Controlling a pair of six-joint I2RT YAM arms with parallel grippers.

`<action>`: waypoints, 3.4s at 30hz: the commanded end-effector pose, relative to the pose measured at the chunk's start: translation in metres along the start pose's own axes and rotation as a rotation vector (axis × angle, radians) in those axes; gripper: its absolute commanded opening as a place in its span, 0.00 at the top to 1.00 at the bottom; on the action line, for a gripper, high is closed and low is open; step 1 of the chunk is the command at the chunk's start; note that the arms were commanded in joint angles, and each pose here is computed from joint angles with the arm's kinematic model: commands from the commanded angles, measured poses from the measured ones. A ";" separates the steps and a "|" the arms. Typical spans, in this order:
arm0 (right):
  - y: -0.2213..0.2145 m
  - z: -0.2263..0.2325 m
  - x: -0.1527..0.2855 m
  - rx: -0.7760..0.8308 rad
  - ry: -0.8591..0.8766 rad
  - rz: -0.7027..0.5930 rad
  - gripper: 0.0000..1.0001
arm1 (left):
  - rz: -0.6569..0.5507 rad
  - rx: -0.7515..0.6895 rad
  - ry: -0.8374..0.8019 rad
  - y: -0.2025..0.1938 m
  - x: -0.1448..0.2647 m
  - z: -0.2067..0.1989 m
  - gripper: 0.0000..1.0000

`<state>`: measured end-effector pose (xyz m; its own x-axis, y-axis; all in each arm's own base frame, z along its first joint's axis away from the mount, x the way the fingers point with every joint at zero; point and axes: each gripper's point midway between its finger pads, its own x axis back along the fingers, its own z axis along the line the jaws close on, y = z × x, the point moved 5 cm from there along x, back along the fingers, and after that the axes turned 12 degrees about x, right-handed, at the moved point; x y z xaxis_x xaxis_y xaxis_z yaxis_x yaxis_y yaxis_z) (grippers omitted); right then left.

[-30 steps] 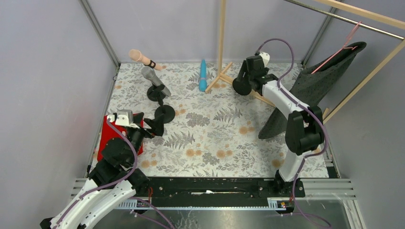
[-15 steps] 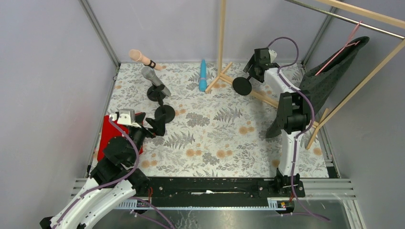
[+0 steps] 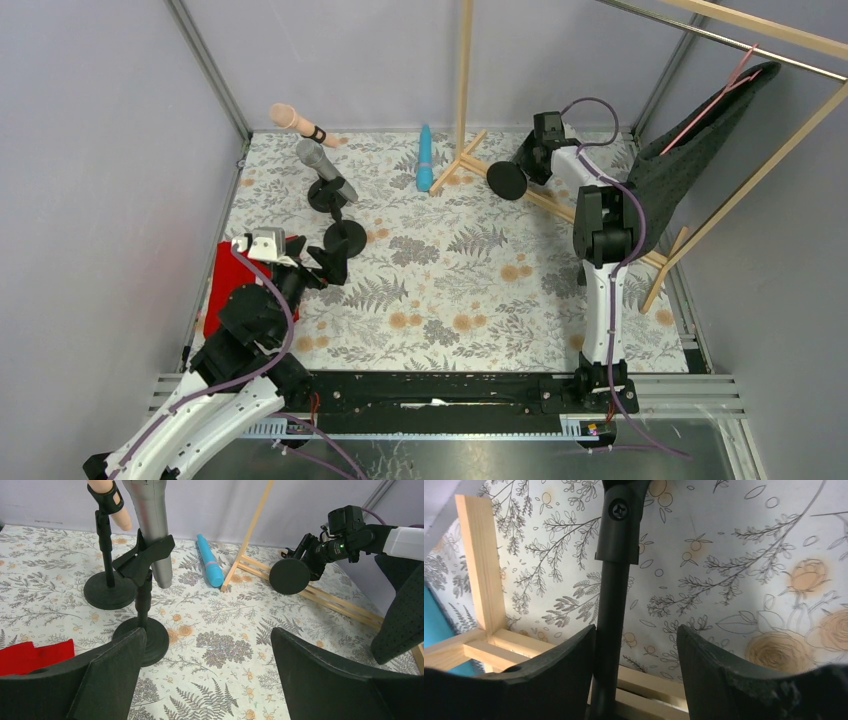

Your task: Attach the microphones to the stand

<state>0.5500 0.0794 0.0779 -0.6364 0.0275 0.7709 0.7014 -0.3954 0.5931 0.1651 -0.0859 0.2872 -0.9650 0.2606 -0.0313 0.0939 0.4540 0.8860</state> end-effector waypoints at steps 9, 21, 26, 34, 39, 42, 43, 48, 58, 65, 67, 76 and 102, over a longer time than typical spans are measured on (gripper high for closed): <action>0.021 0.011 -0.002 -0.037 0.169 -0.051 0.69 | -0.037 0.015 -0.007 0.014 0.000 -0.005 0.01; 0.052 0.032 0.057 0.042 0.385 -0.301 1.00 | -0.031 0.013 -0.005 0.013 -0.001 -0.005 0.01; 0.057 0.038 0.097 0.048 0.472 -0.391 1.00 | -0.024 0.010 -0.003 0.012 -0.002 -0.006 0.01; 0.025 0.054 0.142 0.185 0.610 -0.487 1.00 | -0.023 0.008 0.002 0.011 -0.003 -0.005 0.01; -0.007 0.067 0.178 0.337 0.696 -0.628 1.00 | -0.026 0.010 -0.002 0.012 -0.003 -0.006 0.01; -0.033 0.075 0.197 0.436 0.753 -0.685 1.00 | -0.037 0.018 -0.020 0.014 -0.004 -0.009 0.01; -0.040 0.077 0.203 0.465 0.768 -0.710 1.00 | -0.041 0.022 -0.031 0.014 -0.004 -0.010 0.01; -0.079 0.078 0.236 0.526 0.869 -0.811 1.00 | -0.059 0.049 -0.111 0.014 -0.004 -0.020 0.01; -0.151 0.097 0.291 0.620 0.994 -0.897 1.00 | 0.025 0.048 -0.293 -0.004 -0.020 -0.051 0.01; -0.184 0.113 0.329 0.605 1.093 -0.941 1.00 | 0.087 0.112 -0.394 -0.014 -0.026 -0.071 0.01; -0.194 0.118 0.339 0.619 1.118 -0.947 1.00 | 0.094 0.160 -0.425 -0.015 -0.026 -0.078 0.01; -0.222 0.136 0.381 0.581 1.175 -0.988 1.00 | 0.128 0.266 -0.479 -0.021 -0.027 -0.089 0.05; -0.257 0.184 0.438 0.455 1.322 -1.068 1.00 | 0.183 0.321 -0.493 -0.022 -0.020 -0.094 0.54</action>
<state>0.1505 0.3642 0.2420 -0.4947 -0.8187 -0.2917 -0.1839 -0.2294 0.9558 0.1636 -0.1802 0.2985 -0.7281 0.6752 -0.1182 0.4007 0.5591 0.7258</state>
